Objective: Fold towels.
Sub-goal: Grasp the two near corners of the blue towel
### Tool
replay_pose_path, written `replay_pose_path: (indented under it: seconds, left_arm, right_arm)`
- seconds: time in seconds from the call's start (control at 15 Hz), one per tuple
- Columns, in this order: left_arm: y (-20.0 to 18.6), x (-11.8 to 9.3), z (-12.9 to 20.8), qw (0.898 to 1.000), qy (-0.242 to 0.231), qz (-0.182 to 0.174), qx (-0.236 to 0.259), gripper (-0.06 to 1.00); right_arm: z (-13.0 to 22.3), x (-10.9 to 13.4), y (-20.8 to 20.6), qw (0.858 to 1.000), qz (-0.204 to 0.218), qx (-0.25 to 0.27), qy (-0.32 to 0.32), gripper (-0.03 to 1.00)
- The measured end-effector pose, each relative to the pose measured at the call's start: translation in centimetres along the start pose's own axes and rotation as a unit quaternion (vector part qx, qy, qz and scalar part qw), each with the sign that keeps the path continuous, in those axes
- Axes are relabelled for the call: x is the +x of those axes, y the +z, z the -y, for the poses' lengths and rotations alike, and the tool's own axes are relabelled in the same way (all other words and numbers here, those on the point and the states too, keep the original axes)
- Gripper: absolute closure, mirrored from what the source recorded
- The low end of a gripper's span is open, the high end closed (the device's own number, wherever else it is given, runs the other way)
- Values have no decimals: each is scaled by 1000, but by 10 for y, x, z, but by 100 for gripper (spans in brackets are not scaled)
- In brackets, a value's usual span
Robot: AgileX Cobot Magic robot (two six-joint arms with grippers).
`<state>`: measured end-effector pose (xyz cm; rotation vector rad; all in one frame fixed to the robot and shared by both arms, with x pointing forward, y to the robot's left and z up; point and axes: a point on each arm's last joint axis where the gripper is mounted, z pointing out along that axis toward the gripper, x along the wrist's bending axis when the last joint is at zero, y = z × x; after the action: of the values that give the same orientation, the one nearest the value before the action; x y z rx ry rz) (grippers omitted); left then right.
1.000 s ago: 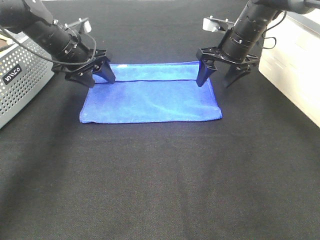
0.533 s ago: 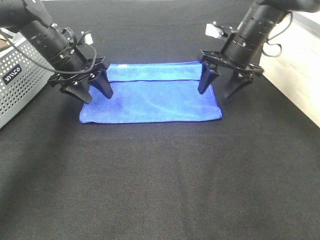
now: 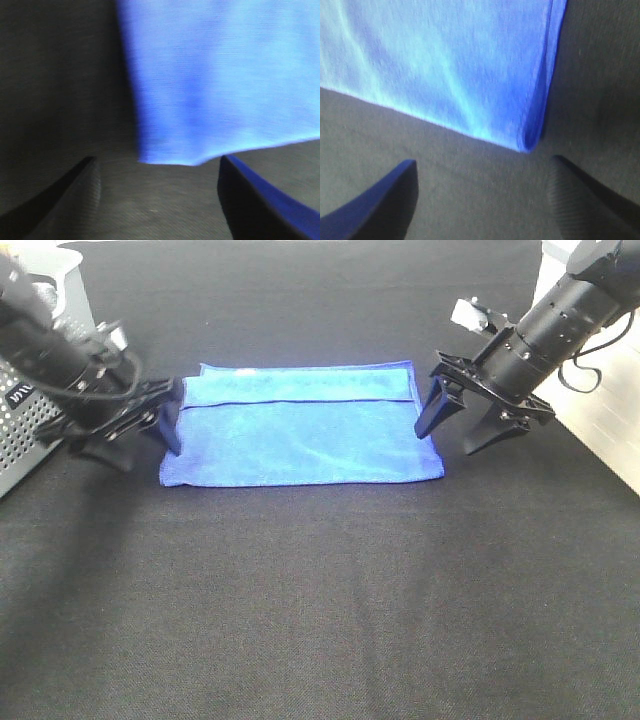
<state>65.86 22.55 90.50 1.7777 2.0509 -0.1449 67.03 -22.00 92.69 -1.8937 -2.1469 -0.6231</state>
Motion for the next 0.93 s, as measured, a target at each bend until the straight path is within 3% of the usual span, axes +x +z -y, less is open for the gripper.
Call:
replay_pose_path:
  seconds: [0.2, 0.4, 0.67, 0.93]
  left_arm:
    - [1, 3, -5, 999, -9, -3, -30, 30]
    - [17, 6, -2, 999, -33, 7, -16, 22]
    - [40, -9, 4, 1000, -6, 19, -8, 22]
    - [49, -20, 2, 1000, 2, 28, -13, 26]
  right_arm:
    - [-6, -2, 0, 999, 10, -34, 1, 28]
    - [-6, -8, 16, 1000, 4, -29, 3, 28]
    - [-2, -17, 47, 999, -23, -7, 27, 28]
    - [-4, -1, 59, 999, -25, -19, 18, 35]
